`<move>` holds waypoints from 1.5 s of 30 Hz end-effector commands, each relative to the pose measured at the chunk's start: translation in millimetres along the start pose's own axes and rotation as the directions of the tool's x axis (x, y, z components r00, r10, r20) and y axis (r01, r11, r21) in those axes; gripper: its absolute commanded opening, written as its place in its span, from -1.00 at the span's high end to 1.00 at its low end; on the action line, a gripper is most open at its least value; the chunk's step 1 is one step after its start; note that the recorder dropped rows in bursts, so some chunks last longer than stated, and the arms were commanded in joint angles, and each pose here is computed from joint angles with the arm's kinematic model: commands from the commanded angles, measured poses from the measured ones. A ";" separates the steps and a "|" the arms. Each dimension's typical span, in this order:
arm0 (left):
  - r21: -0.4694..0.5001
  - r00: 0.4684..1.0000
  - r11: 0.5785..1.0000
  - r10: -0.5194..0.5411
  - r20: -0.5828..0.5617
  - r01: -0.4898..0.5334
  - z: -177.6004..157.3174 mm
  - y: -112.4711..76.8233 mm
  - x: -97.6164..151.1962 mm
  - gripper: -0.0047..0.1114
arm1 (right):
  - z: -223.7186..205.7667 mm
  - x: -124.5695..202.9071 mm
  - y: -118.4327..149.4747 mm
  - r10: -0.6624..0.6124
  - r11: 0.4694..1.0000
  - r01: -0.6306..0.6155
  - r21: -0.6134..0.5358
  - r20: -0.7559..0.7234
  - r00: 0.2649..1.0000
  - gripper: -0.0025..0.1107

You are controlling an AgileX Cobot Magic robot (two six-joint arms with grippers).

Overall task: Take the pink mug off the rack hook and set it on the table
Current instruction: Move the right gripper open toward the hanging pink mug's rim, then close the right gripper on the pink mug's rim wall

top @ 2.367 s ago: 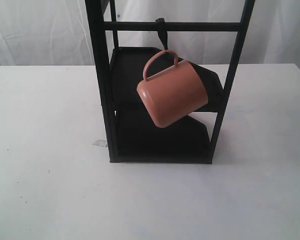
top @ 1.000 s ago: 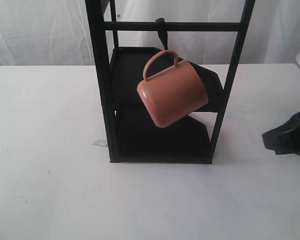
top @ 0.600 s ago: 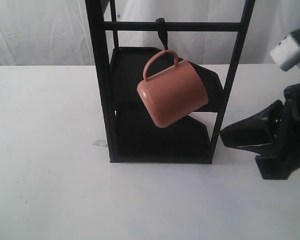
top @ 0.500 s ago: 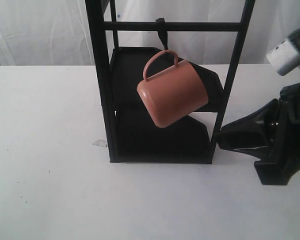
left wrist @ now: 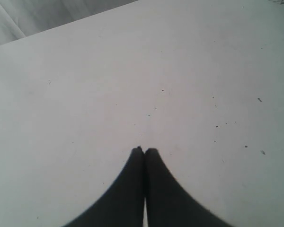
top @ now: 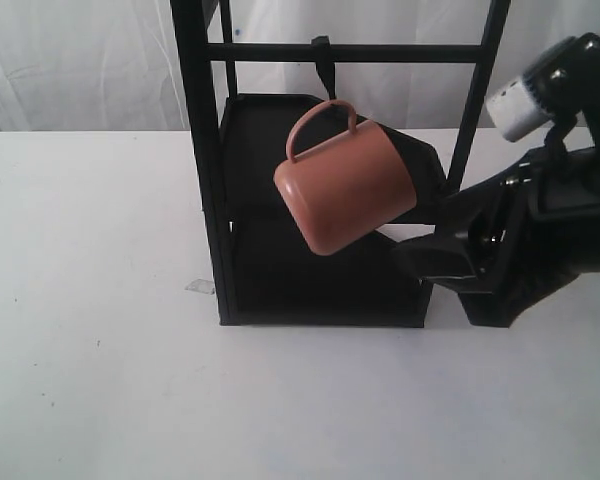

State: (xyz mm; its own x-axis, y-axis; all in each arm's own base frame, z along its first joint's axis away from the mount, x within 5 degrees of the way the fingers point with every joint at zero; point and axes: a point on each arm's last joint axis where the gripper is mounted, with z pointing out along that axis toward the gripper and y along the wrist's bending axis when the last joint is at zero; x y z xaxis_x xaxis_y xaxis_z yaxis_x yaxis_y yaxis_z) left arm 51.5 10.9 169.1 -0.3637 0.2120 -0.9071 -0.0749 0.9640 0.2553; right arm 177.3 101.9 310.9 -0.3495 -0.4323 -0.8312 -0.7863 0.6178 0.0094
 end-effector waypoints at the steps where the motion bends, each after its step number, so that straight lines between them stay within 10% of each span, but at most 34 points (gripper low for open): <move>1: -0.005 1.000 1.000 -0.002 0.004 0.002 0.1 0.1 0.6 0.92 | 0.0 -4.5 -0.6 -0.016 1.000 0.016 0.014 0.033 0.999 -0.14; 12: -0.005 1.000 1.000 -0.002 0.004 0.002 0.1 0.1 0.6 0.92 | -1.2 -16.9 1.5 -0.326 0.945 0.322 0.046 0.163 0.931 -0.14; 45: -0.005 1.000 1.000 -0.002 0.004 0.002 0.1 0.1 0.6 0.92 | 39.8 -8.3 -5.3 -0.100 0.980 0.122 -0.159 0.140 0.985 -0.14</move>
State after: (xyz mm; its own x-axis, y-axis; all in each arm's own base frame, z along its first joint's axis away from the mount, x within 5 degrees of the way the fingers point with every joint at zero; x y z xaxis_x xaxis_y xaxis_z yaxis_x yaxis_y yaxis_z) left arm 51.5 10.9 169.1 -0.3637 0.2120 -0.9071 -0.0749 0.9640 0.2553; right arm 204.8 127.5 293.3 -0.2044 -0.4025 -0.8923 -0.8896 0.4568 -0.0023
